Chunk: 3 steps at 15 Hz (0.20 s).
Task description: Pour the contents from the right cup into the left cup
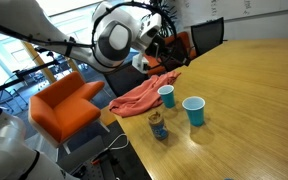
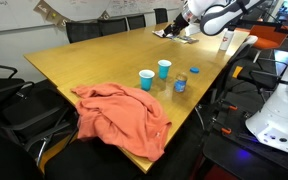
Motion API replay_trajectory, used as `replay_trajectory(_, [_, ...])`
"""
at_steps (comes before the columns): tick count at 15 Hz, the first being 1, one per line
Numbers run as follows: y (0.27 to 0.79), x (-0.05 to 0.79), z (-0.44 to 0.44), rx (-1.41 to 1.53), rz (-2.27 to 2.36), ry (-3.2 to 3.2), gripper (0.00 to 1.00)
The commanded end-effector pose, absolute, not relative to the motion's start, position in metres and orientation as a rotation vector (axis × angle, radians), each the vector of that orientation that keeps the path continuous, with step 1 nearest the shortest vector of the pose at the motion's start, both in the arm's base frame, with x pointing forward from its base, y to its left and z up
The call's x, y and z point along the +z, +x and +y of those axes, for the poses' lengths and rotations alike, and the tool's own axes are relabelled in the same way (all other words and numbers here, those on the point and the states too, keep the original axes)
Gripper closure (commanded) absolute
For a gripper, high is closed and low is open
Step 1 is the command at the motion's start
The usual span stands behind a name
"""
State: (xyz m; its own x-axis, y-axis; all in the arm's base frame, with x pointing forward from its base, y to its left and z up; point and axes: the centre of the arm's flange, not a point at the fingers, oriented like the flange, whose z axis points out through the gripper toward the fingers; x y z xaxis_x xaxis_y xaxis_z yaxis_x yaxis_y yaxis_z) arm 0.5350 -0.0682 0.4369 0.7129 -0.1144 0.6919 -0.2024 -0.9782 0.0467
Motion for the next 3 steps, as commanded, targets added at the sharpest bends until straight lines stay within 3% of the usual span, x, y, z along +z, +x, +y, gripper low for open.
replay_trajectory(1, [0.4934, 0.4515, -0.0589, 1.156, -0.29, 2.777, 0.0])
replay_trajectory(3, [0.486, 0.4538, -0.0577, 1.178, -0.29, 2.766, 0.0])
